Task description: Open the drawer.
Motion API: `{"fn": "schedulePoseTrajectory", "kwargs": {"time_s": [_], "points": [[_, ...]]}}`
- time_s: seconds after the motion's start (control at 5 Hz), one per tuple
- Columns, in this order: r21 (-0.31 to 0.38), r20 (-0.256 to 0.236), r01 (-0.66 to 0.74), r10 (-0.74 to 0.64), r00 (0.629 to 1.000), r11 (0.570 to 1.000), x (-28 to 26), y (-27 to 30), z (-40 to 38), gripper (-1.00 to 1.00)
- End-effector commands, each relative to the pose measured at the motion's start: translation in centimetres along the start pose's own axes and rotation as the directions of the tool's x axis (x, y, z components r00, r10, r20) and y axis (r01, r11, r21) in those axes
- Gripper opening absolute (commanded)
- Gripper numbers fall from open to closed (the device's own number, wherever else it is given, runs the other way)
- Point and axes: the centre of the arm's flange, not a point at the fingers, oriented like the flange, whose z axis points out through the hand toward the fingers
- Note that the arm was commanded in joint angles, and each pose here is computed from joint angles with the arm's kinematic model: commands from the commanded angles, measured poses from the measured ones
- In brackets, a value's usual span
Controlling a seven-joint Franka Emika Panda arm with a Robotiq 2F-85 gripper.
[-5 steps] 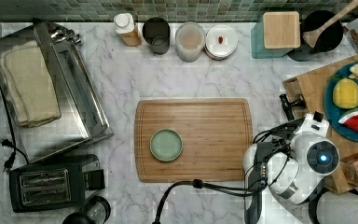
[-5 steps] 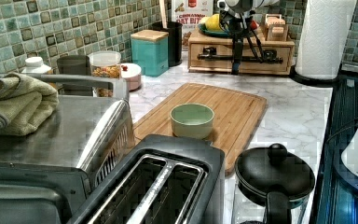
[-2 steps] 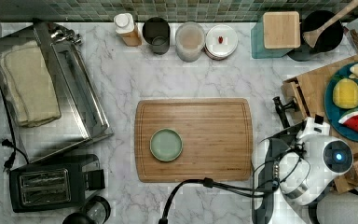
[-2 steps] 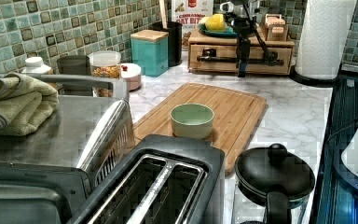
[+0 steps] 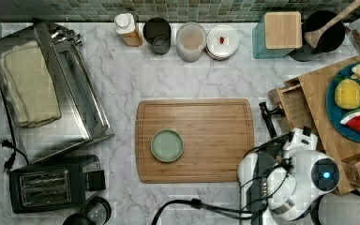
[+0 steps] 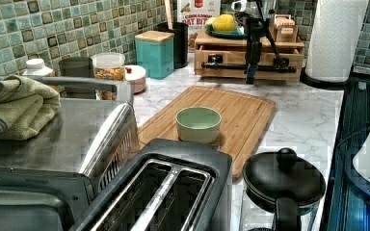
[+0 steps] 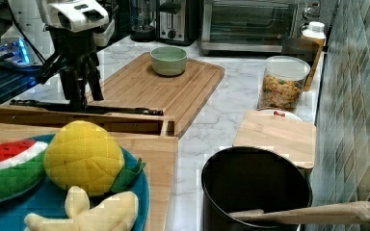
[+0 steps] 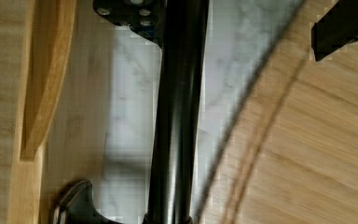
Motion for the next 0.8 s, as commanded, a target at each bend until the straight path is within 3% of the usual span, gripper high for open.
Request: {"fn": "schedulePoseTrajectory", "kwargs": {"time_s": [0.2,0.6,0.8], "points": [[0.108,0.044,0.030,-0.035,0.998,0.994,3.2,-17.1,0.9,1.00],[0.132,0.067,-0.002,-0.007,0.998,0.991,2.8,-22.0,0.2,1.00],[0.124,0.048,-0.025,0.019,0.999,0.992,2.4,-23.2,-1.2,1.00]]}}
